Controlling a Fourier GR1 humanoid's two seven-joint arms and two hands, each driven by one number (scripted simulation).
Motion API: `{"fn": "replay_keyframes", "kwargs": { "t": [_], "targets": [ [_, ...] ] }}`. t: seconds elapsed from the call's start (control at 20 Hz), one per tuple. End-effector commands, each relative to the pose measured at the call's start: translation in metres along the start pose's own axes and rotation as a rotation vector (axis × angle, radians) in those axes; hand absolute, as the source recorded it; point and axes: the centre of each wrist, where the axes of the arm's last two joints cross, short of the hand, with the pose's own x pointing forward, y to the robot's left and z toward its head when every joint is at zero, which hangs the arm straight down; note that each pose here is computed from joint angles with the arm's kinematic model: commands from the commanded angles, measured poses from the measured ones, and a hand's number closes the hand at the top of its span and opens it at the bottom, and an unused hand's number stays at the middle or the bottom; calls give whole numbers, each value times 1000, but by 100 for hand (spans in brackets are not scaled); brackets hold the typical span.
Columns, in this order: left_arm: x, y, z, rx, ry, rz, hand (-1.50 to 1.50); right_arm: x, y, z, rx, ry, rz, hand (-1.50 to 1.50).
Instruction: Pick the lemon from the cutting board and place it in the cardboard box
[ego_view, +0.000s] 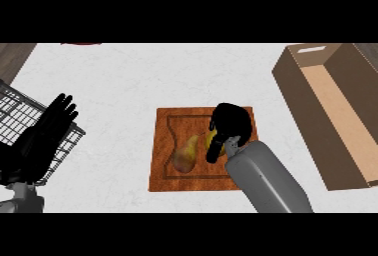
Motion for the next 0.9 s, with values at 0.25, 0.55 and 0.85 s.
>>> {"fn": "replay_keyframes", "kwargs": {
  "t": [0.25, 0.55, 0.85],
  "targets": [
    [5, 8, 9, -1, 24, 2, 0, 2, -38, -65, -62, 153, -93, 150],
    [-13, -7, -1, 0, -4, -9, 0, 12, -66, -69, -222, 174, -40, 150],
    [1, 19, 10, 48, 2, -5, 0, 31, -112, -35, -382, 78, -24, 150]
  ]
}}
